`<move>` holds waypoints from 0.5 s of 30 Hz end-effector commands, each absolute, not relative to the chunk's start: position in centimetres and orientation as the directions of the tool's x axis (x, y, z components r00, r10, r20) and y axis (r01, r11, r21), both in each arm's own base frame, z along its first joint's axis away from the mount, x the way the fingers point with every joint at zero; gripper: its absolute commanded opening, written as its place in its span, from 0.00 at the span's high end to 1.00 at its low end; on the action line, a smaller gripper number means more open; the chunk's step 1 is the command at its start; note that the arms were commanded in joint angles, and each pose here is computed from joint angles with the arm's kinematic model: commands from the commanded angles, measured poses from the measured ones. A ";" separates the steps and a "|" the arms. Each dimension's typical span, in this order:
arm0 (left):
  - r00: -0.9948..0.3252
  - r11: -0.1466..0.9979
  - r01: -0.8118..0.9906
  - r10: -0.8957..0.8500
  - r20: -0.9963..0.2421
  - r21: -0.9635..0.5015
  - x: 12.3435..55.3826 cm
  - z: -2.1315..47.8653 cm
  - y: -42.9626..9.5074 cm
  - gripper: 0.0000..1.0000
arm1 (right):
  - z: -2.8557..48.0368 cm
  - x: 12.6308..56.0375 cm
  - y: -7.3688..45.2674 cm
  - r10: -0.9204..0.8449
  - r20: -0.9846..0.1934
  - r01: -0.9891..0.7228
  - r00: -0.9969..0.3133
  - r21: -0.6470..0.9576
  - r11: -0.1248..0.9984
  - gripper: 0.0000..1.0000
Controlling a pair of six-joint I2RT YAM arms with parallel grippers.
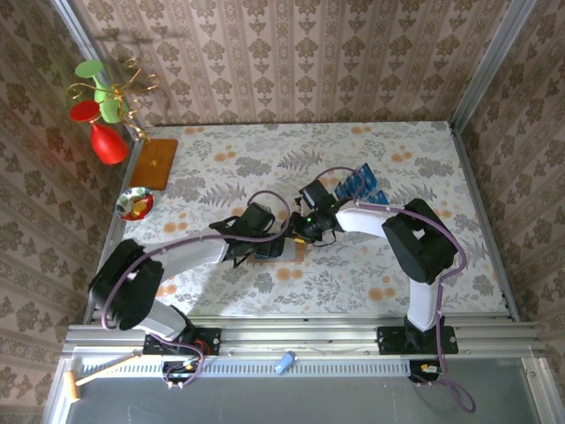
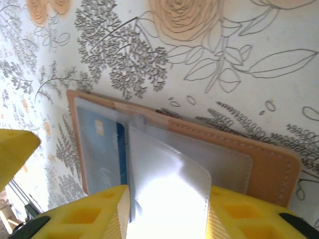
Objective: Put the credit cards into the card holder
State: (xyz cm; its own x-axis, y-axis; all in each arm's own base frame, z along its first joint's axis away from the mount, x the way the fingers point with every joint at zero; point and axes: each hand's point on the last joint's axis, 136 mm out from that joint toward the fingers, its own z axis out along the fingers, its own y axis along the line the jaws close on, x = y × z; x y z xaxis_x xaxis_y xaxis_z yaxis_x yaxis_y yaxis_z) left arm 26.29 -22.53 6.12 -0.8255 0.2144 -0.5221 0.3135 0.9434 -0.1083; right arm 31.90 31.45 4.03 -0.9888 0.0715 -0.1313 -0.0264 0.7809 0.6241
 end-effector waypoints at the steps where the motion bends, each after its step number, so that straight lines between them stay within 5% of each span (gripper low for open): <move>1: -0.807 0.946 0.303 0.191 -0.559 -0.114 26.5 8.5 -21.5 0.00 | 6.2 31.3 32.4 0.060 -0.138 -0.046 -0.989 0.655 0.754 0.58; 15: -0.797 0.969 0.132 -0.023 -0.604 -0.210 27.3 11.6 -15.3 0.00 | 7.6 30.3 37.2 -0.006 -0.155 -0.103 -0.988 0.626 0.773 0.44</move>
